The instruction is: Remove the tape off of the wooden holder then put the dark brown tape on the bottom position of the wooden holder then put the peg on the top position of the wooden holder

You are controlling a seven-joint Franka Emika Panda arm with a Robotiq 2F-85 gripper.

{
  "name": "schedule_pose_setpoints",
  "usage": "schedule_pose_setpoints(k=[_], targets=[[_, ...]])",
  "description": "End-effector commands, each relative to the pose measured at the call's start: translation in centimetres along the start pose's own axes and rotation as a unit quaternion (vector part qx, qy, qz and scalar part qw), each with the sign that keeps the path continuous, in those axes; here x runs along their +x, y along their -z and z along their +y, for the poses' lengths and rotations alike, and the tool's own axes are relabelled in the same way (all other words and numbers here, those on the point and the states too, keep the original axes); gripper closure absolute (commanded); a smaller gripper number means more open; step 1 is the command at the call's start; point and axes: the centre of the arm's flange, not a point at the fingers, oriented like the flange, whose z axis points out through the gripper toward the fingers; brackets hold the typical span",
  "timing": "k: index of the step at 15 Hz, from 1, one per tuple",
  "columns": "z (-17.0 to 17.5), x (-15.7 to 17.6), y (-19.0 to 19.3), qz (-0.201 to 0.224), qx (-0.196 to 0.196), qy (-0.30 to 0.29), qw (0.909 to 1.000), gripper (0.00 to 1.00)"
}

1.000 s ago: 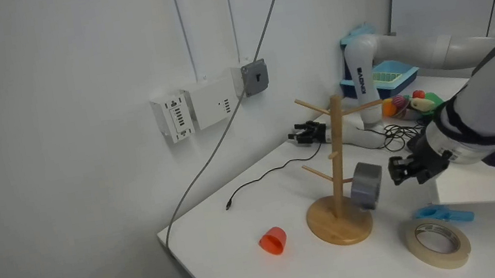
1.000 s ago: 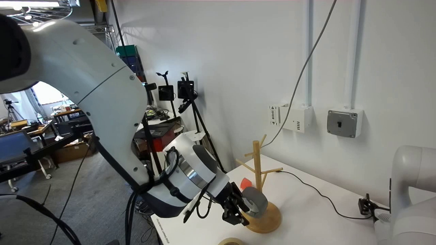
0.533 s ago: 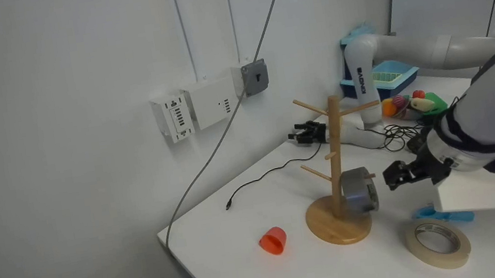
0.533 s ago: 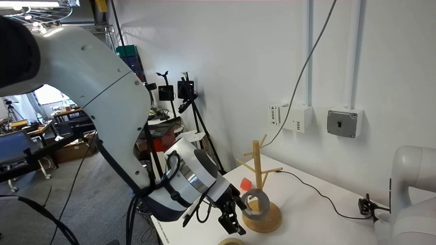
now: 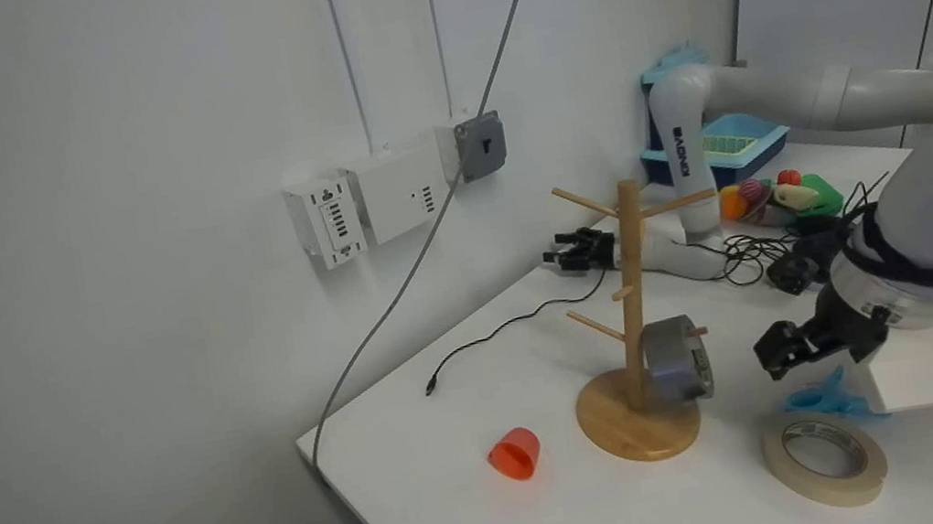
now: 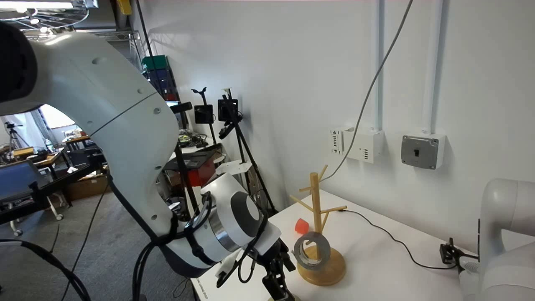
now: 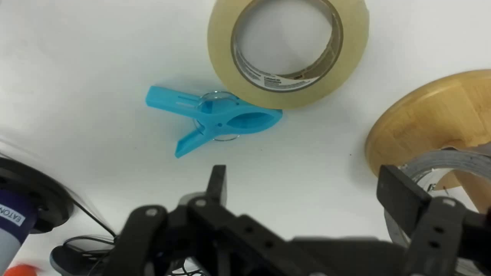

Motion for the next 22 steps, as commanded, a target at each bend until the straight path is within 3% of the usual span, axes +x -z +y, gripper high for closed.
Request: schedule_pose_setpoints(k=[1,8,14,15,20,22], targets=[[1.3,1.8,2.9,-0.004,-0.014,0.012,0.9998,0.00],[3.3,4.8,1.6,0.016,-0.043,-0.060,0.9972,0.00],[4.5,7.0,-0.4,0.027,-0.075,-0.141,0.9868,0.00],[4.6,6.2,0.4,0.028,-0.063,-0.113,0.9912,0.00],[4.6,6.4,-0.3,0.026,-0.071,-0.127,0.9889,0.00],[4.2,6.0,-0.8,0.045,-0.089,-0.160,0.9820,0.00]])
